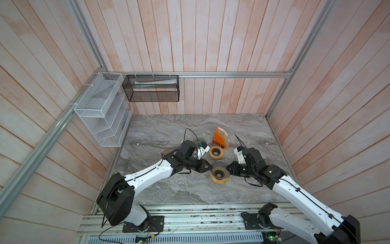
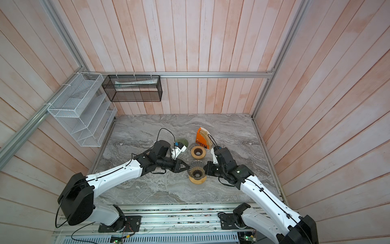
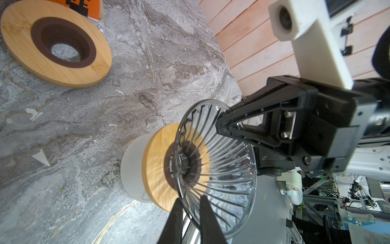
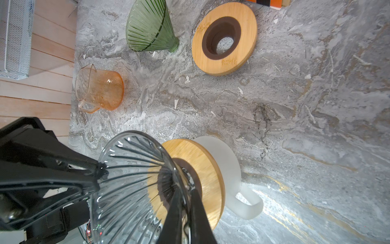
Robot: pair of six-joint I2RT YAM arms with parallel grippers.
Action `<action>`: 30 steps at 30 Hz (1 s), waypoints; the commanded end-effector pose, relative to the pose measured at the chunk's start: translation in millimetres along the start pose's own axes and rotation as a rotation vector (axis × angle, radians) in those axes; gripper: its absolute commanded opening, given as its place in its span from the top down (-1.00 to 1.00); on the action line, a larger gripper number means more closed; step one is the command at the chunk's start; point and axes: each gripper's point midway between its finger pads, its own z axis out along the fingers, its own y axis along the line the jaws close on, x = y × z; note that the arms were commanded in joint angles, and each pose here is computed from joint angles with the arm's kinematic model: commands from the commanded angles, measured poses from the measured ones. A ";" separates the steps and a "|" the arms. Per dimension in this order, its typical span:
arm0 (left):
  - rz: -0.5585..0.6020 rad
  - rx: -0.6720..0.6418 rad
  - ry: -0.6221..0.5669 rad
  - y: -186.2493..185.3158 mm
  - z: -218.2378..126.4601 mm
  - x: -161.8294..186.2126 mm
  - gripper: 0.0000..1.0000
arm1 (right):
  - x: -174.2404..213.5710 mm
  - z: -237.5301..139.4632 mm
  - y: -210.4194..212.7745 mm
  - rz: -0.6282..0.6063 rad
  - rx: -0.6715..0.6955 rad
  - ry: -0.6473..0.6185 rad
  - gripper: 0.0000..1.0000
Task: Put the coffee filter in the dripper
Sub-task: 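Hold the seated glass dripper with right gripper while left gripper waits beside it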
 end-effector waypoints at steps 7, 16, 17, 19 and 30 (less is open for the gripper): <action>-0.070 -0.044 0.097 22.0 10.8 40.2 0.65 | 14.4 8.6 -22.6 0.013 0.081 0.033 1.00; -0.089 -0.048 0.112 27.3 13.5 49.3 0.66 | 18.5 11.2 -26.5 0.017 0.089 0.043 1.00; -0.091 -0.047 0.111 27.6 13.7 49.6 0.66 | 18.6 11.4 -26.9 0.018 0.090 0.043 1.00; -0.094 -0.047 0.114 28.3 14.5 51.7 0.66 | 18.4 11.2 -27.5 0.017 0.094 0.042 1.00; -0.116 -0.051 0.132 34.8 17.9 62.4 0.68 | 21.5 14.8 -32.8 0.018 0.110 0.050 1.00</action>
